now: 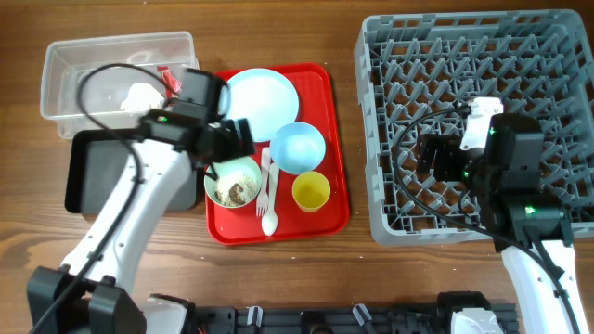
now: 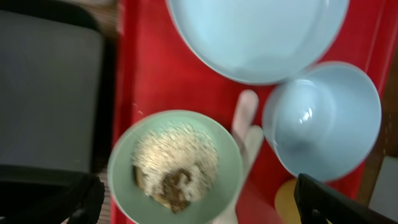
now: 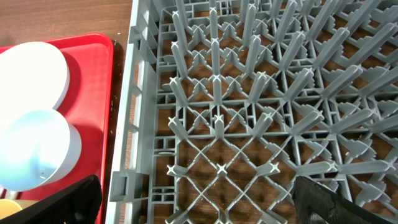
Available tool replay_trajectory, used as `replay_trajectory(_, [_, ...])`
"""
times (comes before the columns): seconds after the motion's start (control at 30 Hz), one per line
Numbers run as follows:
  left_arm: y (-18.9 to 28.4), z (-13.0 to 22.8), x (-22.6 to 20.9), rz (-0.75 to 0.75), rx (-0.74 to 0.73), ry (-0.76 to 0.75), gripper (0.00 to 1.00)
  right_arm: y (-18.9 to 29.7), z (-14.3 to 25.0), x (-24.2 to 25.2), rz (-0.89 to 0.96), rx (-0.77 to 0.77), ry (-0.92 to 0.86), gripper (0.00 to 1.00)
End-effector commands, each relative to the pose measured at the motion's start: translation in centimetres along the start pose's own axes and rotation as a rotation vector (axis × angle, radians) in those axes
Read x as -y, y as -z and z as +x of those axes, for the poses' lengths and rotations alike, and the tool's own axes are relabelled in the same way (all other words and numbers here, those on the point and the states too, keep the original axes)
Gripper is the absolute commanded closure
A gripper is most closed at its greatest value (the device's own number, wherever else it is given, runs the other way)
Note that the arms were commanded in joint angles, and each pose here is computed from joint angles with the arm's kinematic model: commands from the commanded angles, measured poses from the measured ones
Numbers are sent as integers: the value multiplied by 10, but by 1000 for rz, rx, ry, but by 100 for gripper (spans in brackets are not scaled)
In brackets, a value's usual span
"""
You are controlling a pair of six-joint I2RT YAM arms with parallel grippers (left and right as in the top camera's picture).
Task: Sort waste into correct bins and load items into the dishwasher rack
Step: 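Grasp the green bowl with left gripper and tip scraps onto black tray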
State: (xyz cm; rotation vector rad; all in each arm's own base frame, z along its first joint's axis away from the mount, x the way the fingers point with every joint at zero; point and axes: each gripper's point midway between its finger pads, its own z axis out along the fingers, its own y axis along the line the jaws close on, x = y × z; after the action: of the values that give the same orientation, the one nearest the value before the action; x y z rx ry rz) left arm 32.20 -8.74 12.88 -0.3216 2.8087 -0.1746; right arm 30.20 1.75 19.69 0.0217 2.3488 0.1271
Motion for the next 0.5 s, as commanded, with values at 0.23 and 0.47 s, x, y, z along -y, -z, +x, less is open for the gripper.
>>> replay_trajectory(0.23, [-83, 81, 41, -90, -240, -210, 34, 4, -9, -1, -5, 23, 9, 0])
replay_trajectory(0.47, [-100, 83, 42, -101, -254, -213, 96, 4, -9, -1, -5, 23, 10, 0])
